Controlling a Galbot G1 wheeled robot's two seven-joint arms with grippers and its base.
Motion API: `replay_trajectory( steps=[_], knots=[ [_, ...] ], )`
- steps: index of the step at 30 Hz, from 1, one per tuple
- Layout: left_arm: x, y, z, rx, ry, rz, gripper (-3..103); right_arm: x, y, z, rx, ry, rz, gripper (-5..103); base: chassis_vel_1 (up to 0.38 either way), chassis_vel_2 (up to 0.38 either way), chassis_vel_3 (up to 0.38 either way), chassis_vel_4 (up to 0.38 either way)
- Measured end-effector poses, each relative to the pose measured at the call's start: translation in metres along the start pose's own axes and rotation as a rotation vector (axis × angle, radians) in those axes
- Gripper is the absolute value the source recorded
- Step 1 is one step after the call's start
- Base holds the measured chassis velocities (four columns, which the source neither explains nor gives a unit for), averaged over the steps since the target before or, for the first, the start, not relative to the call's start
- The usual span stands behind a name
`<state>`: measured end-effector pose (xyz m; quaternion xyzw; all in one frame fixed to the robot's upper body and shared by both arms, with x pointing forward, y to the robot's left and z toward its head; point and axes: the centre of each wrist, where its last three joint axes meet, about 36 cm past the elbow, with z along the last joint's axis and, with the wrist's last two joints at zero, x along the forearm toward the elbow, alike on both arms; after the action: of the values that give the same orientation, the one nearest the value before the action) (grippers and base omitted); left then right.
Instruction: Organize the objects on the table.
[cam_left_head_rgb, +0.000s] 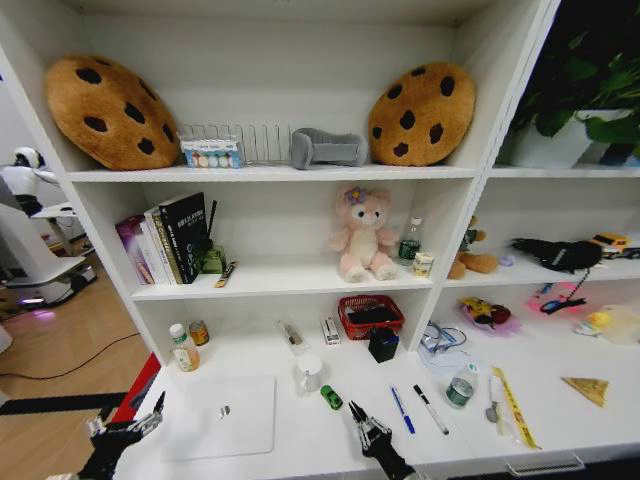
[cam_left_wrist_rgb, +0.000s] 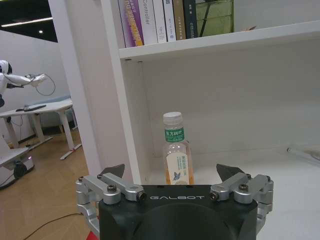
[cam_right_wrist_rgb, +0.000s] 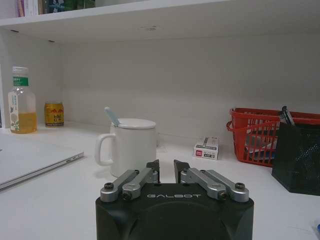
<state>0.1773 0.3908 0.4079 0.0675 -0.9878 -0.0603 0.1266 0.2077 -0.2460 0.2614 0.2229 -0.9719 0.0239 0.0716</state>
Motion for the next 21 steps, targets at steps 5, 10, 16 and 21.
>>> replay_trajectory(
  steps=[5, 10, 16, 21],
  knots=[
    [0.0, 0.002, -0.002, -0.005, -0.003, -0.002, 100, -0.015, -0.006, 0.008, 0.002, 0.012, 0.008, 36, 0.0, 0.0, 0.0, 0.0],
    [0.0, 0.003, -0.003, -0.006, -0.005, -0.003, 100, -0.024, -0.009, 0.015, 0.001, 0.025, 0.003, 52, 0.0, 0.0, 0.0, 0.0],
    [0.0, 0.003, -0.002, -0.006, -0.002, -0.005, 100, -0.035, -0.006, 0.017, -0.001, 0.028, -0.02, 74, 0.0, 0.0, 0.0, 0.0],
    [0.001, 0.005, -0.003, -0.008, -0.004, -0.01, 100, -0.043, -0.005, 0.019, 0.003, 0.035, -0.041, 98, 0.0, 0.0, 0.0, 0.0]
  ],
)
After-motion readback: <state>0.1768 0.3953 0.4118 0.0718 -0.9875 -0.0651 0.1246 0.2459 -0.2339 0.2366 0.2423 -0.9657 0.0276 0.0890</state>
